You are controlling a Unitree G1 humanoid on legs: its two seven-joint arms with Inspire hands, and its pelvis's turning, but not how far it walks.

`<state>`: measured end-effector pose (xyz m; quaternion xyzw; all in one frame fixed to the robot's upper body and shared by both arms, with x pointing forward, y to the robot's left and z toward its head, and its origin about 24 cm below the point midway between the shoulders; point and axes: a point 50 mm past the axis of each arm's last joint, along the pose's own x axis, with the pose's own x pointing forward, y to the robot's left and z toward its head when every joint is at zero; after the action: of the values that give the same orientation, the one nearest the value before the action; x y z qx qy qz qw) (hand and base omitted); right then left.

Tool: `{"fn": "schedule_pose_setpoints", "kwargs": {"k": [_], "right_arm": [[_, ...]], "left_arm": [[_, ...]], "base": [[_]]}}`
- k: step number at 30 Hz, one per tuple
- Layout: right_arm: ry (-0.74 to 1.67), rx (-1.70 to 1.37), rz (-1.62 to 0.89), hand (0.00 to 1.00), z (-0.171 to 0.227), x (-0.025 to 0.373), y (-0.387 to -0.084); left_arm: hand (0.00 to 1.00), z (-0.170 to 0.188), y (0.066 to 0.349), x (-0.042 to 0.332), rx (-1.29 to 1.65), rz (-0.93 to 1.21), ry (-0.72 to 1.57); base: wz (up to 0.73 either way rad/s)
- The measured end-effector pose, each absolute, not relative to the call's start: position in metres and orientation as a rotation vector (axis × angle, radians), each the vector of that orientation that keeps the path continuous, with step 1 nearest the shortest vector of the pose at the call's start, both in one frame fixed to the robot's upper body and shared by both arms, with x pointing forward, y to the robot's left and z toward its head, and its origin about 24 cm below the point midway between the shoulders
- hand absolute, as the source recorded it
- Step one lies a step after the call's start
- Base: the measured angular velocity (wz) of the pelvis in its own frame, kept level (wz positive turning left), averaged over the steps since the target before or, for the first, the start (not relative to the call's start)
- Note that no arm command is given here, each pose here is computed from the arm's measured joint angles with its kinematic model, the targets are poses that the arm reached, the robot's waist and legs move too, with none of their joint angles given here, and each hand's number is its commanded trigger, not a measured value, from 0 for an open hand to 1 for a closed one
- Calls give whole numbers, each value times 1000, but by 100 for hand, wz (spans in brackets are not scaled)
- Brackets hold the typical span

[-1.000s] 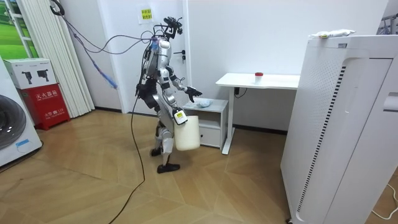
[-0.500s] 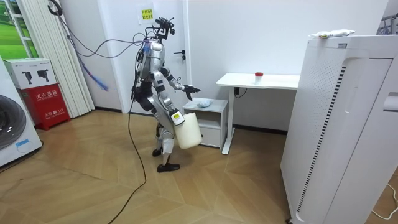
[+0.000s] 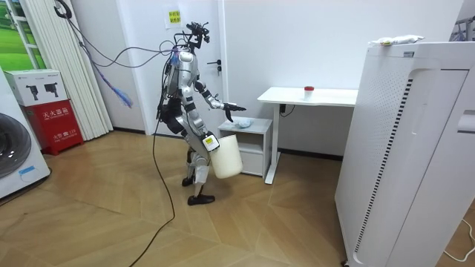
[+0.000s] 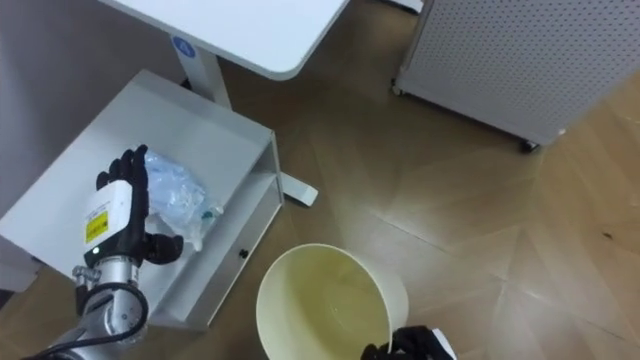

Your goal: Pick garbage

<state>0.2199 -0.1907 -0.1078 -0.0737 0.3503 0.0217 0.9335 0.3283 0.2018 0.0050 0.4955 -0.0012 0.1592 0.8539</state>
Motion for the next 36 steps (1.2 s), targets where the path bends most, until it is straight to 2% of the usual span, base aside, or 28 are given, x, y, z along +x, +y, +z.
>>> {"fn": "schedule_pose_setpoints", "kwargs": {"k": [10, 11, 12, 14, 16, 36], "right_arm": [[687, -122, 45, 100, -103, 227, -188], [677, -120, 52, 100, -101, 229, -186], [672, -118, 56, 100, -100, 229, -185], [646, -111, 72, 100, -96, 233, -183], [626, -107, 76, 100, -93, 235, -183], [564, -73, 109, 100, -79, 242, -178]], "left_arm": [[0, 8, 205, 330, 1095, 329, -14], [6, 9, 207, 331, 1111, 328, -16], [21, 9, 207, 331, 1127, 325, -17], [75, 8, 208, 331, 1171, 310, -19], [100, 8, 206, 331, 1203, 292, -26], [100, 16, 205, 340, 1352, 208, -45]], "base": [[-3], [-4], [0], [0], [0], [-1]]}}
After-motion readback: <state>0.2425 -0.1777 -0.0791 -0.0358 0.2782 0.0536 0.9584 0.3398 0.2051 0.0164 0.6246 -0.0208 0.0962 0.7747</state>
